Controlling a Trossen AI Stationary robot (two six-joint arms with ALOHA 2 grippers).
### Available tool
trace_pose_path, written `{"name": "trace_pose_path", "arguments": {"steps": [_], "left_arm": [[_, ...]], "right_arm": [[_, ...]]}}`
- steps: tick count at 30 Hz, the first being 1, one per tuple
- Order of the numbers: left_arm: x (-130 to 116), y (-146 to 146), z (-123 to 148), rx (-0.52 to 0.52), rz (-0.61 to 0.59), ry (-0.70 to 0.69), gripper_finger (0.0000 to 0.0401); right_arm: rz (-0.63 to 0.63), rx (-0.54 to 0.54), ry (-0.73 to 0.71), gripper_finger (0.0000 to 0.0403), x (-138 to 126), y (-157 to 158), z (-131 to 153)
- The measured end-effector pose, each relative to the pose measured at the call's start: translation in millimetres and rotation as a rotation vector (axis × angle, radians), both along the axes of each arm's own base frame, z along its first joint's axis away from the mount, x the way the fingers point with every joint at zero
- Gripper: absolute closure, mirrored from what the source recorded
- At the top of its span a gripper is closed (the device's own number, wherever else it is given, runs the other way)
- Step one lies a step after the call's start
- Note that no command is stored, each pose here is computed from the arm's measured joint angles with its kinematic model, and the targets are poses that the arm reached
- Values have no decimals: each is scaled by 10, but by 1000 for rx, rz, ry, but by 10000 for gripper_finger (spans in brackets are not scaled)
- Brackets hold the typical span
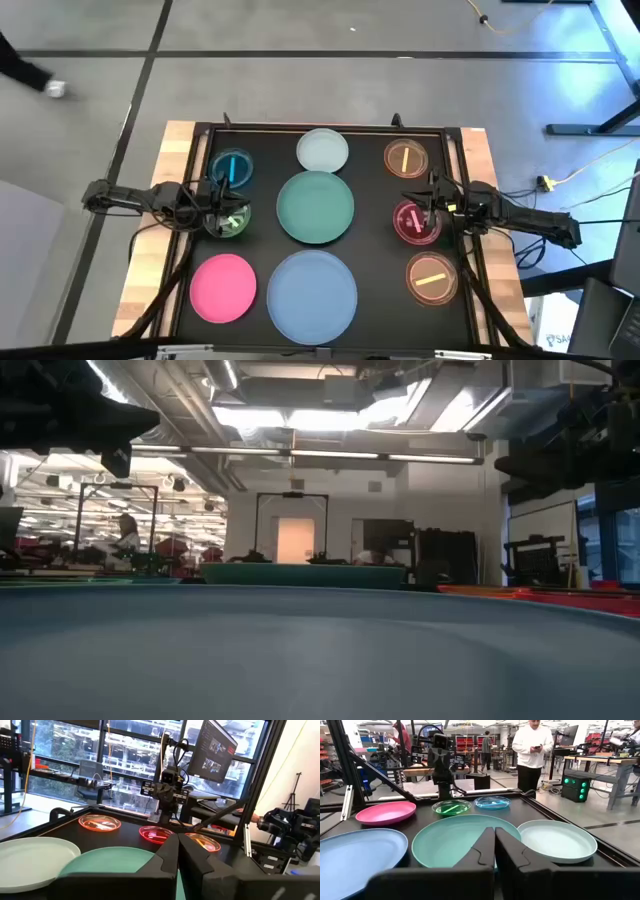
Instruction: Stack plastic plates
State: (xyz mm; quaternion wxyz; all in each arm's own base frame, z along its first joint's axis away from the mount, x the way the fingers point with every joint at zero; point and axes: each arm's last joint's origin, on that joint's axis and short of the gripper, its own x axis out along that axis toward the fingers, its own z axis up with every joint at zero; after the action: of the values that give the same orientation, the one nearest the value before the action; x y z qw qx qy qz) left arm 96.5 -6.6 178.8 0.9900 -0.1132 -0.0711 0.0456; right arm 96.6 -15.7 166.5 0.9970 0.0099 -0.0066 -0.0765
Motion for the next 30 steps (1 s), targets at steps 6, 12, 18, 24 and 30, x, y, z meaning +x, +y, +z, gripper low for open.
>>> {"name": "trace_pose_path", "arguments": {"steps": [6, 12, 18, 24, 30], "left_arm": [[0, 0, -1, 0, 0, 0, 397], [0, 0, 0, 0, 0, 0, 397], [0, 0, 0, 0, 0, 0, 397], [0, 0, -1, 0, 0, 0, 397], [-1, 6, 5, -3, 20, -6, 397]], "right_arm": [[0, 0, 0, 398, 0, 0, 0], [0, 0, 0, 397, 0, 0, 0], [0, 0, 0, 398, 0, 0, 0], [0, 0, 0, 398, 0, 0, 0], [0, 0, 0, 398, 0, 0, 0]]}}
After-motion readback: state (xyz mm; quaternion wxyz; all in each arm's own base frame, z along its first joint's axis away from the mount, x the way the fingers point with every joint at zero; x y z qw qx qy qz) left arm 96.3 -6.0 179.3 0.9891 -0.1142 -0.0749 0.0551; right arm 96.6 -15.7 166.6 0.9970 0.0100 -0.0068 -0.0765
